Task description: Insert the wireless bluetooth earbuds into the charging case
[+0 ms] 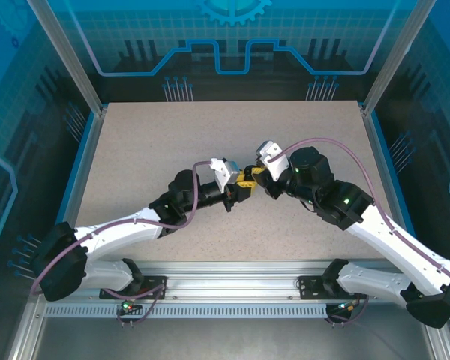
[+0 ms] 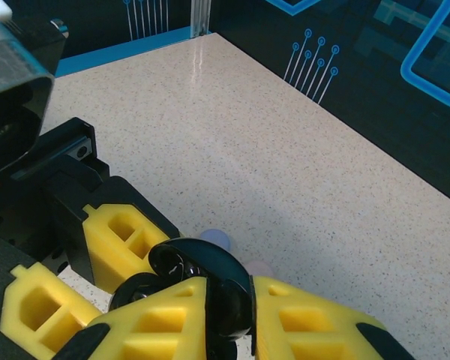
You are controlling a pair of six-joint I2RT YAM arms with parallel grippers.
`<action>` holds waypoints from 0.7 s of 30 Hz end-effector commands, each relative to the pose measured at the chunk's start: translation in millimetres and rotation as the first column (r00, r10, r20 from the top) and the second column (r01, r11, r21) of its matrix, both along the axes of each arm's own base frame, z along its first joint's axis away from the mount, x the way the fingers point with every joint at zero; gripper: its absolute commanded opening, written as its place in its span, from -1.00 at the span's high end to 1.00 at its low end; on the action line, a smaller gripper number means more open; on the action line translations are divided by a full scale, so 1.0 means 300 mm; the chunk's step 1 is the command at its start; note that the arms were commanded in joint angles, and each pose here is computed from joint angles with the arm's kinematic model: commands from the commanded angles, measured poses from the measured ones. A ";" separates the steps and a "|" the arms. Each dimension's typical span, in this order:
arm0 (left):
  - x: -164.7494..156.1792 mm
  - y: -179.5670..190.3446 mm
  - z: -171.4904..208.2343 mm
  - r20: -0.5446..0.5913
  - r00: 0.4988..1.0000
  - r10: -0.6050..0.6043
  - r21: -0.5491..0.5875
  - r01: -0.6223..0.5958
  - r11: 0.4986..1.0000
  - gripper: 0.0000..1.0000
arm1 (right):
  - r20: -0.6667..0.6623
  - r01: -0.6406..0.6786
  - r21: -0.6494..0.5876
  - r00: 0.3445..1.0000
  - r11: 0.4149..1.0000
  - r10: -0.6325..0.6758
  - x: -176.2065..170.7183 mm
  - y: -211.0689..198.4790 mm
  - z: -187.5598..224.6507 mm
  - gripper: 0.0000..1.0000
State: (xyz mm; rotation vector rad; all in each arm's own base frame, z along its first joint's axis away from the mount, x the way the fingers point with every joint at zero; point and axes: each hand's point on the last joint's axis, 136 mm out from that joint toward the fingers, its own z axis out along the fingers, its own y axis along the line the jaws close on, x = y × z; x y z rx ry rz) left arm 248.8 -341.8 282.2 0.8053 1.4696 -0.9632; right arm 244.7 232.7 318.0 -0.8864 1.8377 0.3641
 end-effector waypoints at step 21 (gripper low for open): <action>0.001 0.004 0.092 0.059 0.998 0.020 -0.074 -0.015 0.997 1.00 | -0.129 -0.045 0.089 0.990 0.995 0.056 -0.054 0.039 0.002 0.50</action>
